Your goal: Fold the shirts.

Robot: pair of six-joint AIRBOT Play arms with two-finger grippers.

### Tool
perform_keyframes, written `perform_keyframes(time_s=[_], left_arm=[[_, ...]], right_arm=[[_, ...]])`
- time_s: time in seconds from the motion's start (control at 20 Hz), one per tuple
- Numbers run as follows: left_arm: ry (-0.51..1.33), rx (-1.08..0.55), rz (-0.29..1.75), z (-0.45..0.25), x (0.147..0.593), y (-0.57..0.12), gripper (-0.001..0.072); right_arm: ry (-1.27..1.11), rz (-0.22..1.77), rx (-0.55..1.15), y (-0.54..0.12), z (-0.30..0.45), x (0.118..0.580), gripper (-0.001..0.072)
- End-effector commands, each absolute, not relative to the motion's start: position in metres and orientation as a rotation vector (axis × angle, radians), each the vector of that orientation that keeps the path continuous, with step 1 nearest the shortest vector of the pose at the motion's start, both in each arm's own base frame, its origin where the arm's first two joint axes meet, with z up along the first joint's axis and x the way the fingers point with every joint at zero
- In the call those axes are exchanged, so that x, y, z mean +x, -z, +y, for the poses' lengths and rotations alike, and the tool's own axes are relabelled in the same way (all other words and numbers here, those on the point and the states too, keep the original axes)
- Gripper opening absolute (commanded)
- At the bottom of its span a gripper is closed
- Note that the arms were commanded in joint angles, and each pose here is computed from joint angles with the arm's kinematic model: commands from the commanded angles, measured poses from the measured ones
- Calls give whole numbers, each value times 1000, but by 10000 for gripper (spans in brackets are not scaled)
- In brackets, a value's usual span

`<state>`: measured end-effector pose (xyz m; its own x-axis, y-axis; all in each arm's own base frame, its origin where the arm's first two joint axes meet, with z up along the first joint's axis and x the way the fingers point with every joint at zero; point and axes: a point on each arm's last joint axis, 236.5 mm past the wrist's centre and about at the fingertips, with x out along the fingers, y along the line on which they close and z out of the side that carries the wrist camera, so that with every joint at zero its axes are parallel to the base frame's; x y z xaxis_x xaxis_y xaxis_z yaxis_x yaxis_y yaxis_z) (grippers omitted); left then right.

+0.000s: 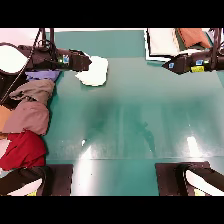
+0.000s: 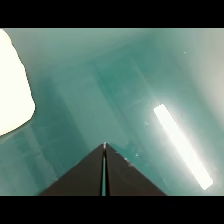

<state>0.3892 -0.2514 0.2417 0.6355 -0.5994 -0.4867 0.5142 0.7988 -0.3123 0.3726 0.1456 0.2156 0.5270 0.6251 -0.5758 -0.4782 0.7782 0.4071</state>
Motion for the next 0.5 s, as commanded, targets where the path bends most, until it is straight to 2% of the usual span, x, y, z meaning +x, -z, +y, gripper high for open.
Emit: perform_keyframes(time_s=[0.0, 0.45], left_arm=[[639, -149, 609, -251, 389, -242, 24], [639, -171, 614, -253, 388, -243, 24]], right_arm=[[-665, 769, 209, -216, 145, 373, 15], [-665, 769, 209, -216, 145, 373, 15]])
